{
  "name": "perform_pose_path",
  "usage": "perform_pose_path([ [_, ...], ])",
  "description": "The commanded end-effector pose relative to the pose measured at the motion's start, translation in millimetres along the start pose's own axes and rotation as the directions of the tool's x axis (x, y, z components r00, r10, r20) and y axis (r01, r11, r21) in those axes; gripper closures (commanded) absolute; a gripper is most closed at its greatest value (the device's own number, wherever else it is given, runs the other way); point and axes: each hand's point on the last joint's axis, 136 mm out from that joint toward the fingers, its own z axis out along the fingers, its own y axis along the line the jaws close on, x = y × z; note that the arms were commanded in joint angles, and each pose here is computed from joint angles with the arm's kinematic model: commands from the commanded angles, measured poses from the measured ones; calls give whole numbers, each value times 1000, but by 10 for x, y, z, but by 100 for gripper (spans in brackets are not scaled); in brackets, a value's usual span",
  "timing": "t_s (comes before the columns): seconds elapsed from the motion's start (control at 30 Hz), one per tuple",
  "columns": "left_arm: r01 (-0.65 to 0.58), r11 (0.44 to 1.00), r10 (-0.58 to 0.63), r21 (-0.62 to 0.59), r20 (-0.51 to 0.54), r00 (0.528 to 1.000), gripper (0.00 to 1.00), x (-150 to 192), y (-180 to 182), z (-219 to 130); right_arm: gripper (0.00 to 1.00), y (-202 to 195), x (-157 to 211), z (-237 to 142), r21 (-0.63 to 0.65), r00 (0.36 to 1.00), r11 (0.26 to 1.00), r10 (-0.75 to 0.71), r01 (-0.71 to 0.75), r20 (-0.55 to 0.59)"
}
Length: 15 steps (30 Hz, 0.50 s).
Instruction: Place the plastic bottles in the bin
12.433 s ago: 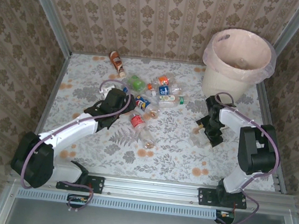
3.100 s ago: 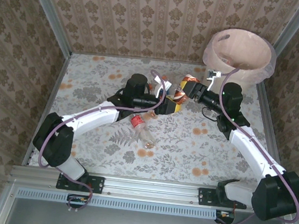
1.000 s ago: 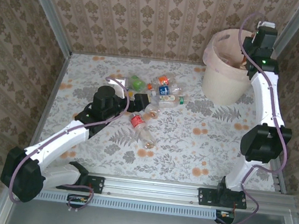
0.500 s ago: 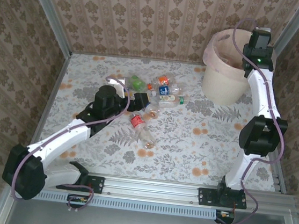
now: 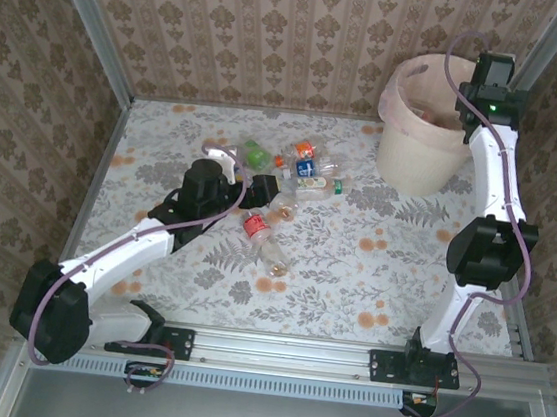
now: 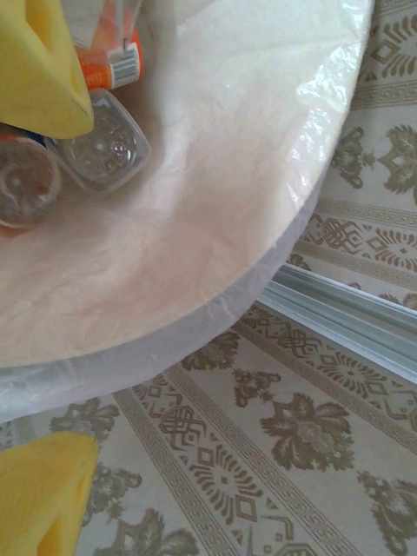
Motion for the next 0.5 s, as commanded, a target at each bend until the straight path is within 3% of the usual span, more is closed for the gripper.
perform_pose_path([
  [0.0,19,1000,-18,-24,37,999,0,-141,1,-50,9,-106,-202,-385,-59,998,997,56,-54,34],
  [0.27,64,994,-60,-90,51,997,0,-133,176,-60,0,192,-224,-889,-280,988,951,152,-134,42],
  [0.47,73,993,-70,-95,35,997,0,-105,201,-19,0,699,-156,-1326,-514,978,851,184,-111,94],
])
